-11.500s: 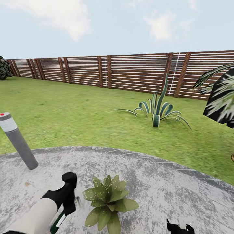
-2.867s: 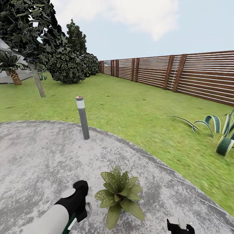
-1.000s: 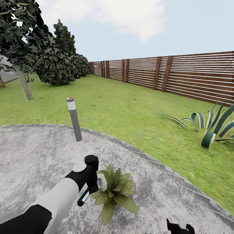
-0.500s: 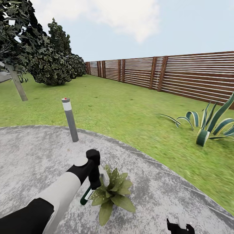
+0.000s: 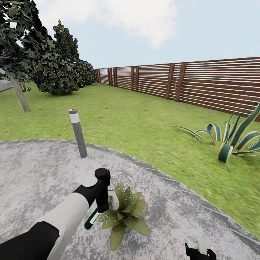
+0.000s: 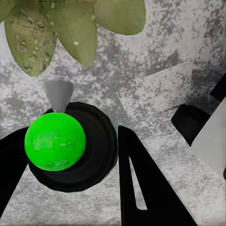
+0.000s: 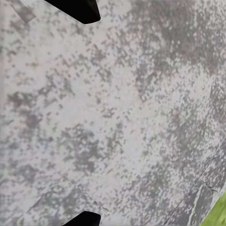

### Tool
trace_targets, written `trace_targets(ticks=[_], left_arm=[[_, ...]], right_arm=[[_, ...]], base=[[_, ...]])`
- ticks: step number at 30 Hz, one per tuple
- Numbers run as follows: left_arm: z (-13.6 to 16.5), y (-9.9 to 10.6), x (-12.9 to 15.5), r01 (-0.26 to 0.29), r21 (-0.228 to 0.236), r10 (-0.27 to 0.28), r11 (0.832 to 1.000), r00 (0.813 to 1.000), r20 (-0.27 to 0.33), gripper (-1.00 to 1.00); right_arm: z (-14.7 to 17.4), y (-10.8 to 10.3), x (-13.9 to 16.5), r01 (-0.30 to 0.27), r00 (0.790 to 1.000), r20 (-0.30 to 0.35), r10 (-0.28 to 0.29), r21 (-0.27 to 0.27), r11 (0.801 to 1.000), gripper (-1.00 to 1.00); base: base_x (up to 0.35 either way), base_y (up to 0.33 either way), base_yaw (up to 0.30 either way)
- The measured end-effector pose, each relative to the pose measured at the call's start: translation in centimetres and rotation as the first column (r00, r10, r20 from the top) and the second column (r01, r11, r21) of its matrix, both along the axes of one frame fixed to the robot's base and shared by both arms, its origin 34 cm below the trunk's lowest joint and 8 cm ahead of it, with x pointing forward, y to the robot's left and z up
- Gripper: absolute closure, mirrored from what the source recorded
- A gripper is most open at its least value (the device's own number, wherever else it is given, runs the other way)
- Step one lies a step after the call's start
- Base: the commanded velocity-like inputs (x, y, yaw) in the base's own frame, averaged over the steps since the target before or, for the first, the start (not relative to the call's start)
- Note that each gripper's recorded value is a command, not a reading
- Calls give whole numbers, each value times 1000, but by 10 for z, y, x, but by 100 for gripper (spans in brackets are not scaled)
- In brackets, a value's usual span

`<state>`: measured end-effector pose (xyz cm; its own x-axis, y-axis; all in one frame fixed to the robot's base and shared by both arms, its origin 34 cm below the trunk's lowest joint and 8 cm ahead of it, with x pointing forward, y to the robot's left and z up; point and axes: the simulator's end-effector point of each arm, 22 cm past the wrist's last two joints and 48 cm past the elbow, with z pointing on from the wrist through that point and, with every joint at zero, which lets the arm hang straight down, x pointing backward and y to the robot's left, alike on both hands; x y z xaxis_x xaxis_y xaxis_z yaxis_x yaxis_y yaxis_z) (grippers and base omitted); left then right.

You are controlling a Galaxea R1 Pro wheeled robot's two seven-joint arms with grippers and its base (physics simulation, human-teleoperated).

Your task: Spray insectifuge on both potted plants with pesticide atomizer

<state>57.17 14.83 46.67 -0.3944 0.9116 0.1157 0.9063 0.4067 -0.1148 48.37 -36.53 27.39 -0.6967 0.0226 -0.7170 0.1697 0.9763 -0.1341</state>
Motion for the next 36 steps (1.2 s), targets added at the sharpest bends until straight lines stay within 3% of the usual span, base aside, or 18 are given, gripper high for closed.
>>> trace_targets(ticks=[6,13,19,27,36], left_arm=[[6,-24,-1,30,-29,-30,999,1000,4,100],[-5,-16,-12,24,-17,-24,1000,999,-26,100],[-17,-15,-24,94,-29,-96,995,994,-44,100],[-17,1,-17,76,-13,-77,997,997,-28,100],[1,-20,-2,87,-56,-86,995,996,25,100]], right_arm=[[0,0,0,0,1000,0,0,0,1000,-100],[0,0,0,-1,1000,0,1,0,1000,-100],[0,0,0,-1,1000,0,1,0,1000,-100],[0,0,0,-1,1000,0,1,0,1000,-100],[0,0,0,-1,1000,0,1,0,1000,-100]], base=[[0,0,0],[0,0,0],[0,0,0],[0,0,1],[0,0,183]])
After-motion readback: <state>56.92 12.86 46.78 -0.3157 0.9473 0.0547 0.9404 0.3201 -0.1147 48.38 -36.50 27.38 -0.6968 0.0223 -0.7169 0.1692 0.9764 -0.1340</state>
